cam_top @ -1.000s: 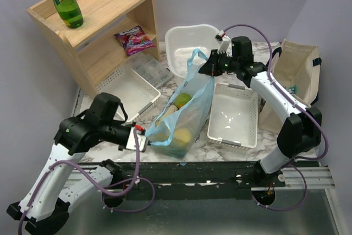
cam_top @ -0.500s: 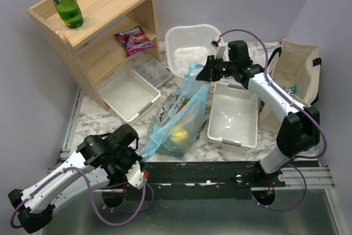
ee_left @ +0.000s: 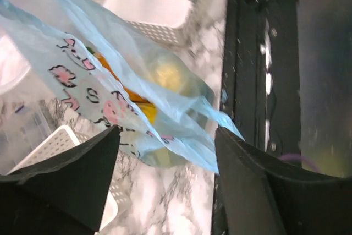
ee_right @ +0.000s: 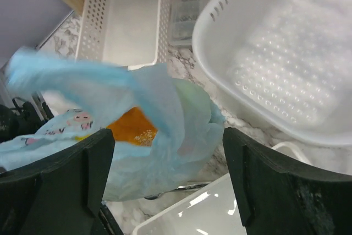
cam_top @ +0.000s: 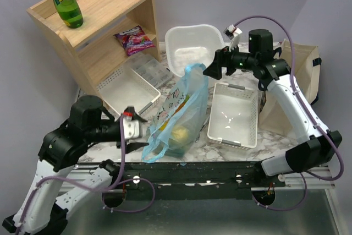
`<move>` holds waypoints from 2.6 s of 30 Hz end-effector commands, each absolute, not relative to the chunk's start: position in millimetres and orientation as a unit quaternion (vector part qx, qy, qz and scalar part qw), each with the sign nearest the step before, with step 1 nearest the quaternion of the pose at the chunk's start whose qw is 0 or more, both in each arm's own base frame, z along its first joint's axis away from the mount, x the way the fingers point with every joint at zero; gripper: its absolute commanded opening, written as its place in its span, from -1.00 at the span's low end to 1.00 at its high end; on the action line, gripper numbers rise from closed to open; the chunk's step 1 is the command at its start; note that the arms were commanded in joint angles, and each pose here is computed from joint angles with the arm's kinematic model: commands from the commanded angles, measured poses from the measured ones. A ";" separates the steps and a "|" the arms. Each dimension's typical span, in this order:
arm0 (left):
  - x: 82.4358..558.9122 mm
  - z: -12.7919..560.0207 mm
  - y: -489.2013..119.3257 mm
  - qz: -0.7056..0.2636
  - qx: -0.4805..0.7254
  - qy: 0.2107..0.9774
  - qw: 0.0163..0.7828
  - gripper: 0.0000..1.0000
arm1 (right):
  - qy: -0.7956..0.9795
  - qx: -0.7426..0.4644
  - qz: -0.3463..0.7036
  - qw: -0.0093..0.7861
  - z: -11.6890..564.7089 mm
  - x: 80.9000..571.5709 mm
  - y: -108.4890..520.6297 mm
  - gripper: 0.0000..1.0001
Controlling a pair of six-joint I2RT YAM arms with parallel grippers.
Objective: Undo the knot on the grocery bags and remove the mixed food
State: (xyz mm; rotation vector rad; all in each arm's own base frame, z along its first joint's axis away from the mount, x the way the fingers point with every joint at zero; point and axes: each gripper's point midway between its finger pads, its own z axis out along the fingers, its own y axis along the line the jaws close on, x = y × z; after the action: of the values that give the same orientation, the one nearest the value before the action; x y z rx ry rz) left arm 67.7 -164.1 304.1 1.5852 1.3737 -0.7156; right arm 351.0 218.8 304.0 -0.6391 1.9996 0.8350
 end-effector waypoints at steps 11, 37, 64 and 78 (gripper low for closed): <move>221.5 266.8 -230.3 -0.378 0.364 0.756 0.391 0.65 | 0.626 -0.582 0.276 0.440 293.9 252.7 292.0 0.62; 324.0 276.3 -161.2 -0.246 0.232 0.826 0.451 -1.00 | 0.521 -0.745 0.249 0.334 195.3 145.3 246.8 -0.99; 189.6 304.0 -212.7 -0.296 0.540 0.644 0.454 0.56 | 0.749 -0.377 0.217 0.499 312.3 304.2 318.7 0.97; 72.9 104.6 -170.4 -0.211 0.767 0.557 0.240 -0.39 | 0.813 -0.366 0.332 0.309 220.1 288.0 281.9 -0.99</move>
State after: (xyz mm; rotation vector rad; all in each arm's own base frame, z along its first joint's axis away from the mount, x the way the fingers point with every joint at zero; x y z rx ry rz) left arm 89.5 -191.1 121.1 1.9203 1.7075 -0.7043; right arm 335.2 281.0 233.4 -0.8623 2.0819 0.6385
